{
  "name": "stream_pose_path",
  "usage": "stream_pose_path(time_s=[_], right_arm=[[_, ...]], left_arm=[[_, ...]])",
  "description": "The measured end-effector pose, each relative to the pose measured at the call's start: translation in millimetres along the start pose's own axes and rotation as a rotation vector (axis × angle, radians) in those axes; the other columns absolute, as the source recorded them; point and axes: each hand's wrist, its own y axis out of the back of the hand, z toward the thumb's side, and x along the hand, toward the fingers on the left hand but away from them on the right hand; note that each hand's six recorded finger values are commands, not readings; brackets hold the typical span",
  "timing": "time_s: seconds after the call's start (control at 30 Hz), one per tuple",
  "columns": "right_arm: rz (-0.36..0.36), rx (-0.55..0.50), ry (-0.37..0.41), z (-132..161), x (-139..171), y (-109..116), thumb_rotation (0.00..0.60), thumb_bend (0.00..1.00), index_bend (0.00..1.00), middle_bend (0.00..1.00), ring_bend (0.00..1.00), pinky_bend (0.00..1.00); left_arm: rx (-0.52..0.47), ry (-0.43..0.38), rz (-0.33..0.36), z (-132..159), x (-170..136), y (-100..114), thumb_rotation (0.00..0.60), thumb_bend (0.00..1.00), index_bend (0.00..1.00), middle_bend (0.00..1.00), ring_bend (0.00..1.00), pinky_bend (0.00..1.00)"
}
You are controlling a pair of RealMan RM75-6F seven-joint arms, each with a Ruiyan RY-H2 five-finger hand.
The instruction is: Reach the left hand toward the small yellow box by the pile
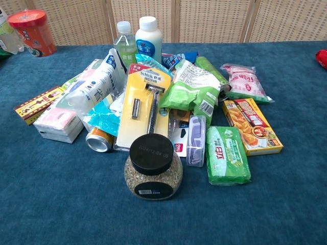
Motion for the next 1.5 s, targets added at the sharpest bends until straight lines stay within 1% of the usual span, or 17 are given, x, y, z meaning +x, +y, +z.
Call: stream_pose_path(time_s=[0.1,0.3,0.43,0.7,1.1,1.23,1.37,1.5], right_arm=[[0.014,-0.010,0.008,2,0,-2,0.600,0.22,0.00,0.20,0.04,0.08],[0.009,-0.023,0.011,2,2,2,0.600,0.23,0.00,0.20,0.04,0.08],[0.012,-0.033,0.006,0,3,2,0.600,0.23,0.00,0.20,0.04,0.08],[0.021,-0.057,-0.007,-6,7,2,0.600,0.23,0.00,0.20,0.03,0.08],[0.045,-0.102,-0.005,-9,14,3,0.600,0.23,0.00,0.20,0.02,0.08],[0.058,-0.109,-0.004,-9,15,1,0.599,0.23,0.00,0.20,0.02,0.08],[0.065,-0.109,-0.006,-10,16,1,0.597,0.23,0.00,0.20,0.02,0.08],[0.066,-0.124,-0.003,-8,16,1,0.595,0.23,0.00,0.20,0.02,0.08]], left_arm=[[0.097,0.009,0.005,0,-1,0,0.564,0.40,0.00,0.14,0.16,0.00],[0.257,0.043,0.003,6,3,-1,0.565,0.40,0.00,0.12,0.16,0.00],[0.302,0.063,0.000,15,11,-6,0.568,0.40,0.00,0.12,0.16,0.00],[0.250,0.077,-0.024,35,32,-29,0.568,0.39,0.00,0.11,0.16,0.01],[0.197,0.073,-0.048,43,49,-56,0.570,0.39,0.00,0.10,0.14,0.01],[0.169,0.070,-0.048,45,53,-62,0.566,0.38,0.00,0.10,0.14,0.01],[0.126,0.067,-0.062,46,55,-68,0.567,0.38,0.00,0.10,0.14,0.01],[0.133,0.068,-0.069,45,57,-71,0.571,0.38,0.00,0.11,0.14,0.01]])
